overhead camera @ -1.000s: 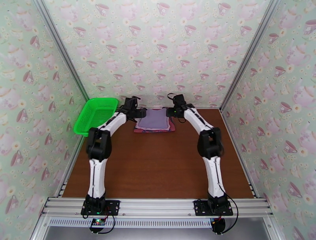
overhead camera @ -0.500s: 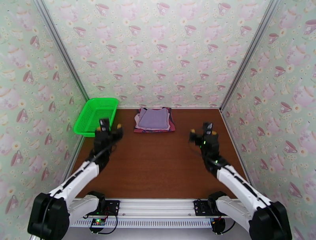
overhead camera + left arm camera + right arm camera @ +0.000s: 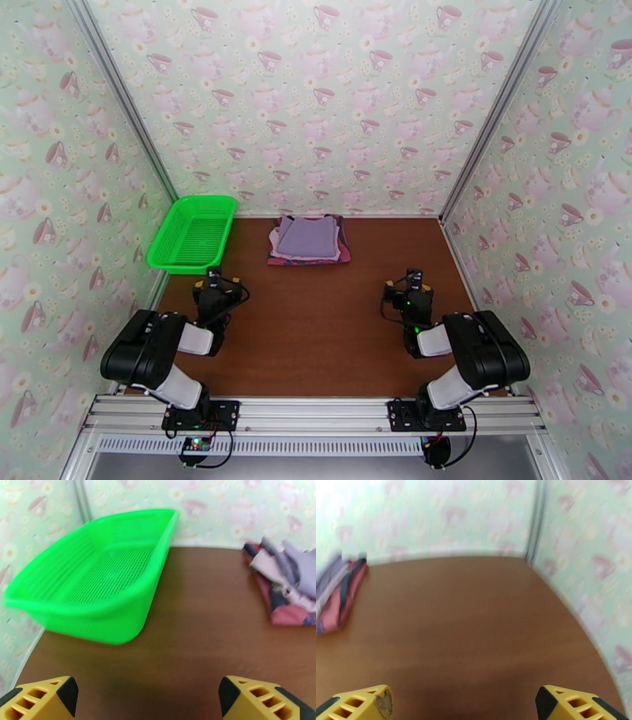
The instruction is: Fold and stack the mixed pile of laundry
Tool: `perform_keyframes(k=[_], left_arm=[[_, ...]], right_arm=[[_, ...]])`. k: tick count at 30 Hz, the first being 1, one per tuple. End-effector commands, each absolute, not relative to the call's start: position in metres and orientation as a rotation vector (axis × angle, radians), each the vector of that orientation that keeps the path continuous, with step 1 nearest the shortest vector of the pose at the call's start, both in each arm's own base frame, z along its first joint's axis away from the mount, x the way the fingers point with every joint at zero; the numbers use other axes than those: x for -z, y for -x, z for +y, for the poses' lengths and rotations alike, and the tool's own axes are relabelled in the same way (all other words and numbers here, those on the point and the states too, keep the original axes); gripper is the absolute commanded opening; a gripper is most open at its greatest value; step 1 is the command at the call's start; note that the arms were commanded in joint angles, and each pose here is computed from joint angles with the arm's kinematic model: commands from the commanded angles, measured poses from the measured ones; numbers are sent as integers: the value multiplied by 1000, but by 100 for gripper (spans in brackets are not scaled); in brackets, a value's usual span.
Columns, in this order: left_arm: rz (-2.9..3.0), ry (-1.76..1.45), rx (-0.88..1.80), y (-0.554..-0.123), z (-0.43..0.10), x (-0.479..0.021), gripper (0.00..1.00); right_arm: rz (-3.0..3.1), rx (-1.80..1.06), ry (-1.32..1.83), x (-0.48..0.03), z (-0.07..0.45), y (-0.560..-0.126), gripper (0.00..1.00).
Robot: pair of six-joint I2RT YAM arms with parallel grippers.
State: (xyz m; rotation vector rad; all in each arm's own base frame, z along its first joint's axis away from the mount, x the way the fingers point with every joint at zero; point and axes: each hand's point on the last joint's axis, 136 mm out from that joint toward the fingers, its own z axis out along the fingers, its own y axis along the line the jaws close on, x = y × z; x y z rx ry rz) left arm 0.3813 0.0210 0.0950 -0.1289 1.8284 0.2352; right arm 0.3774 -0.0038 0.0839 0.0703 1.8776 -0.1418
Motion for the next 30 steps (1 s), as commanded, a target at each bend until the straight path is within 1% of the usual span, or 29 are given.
perform_keyframes(k=[1, 30], left_arm=[[1808, 114, -82, -398, 16, -112, 100], [1814, 57, -45, -400, 8, -111, 100]], right_arm=[[1845, -29, -24, -115, 6, -407, 100], [1831, -25, -24, -115, 6, -407, 100]])
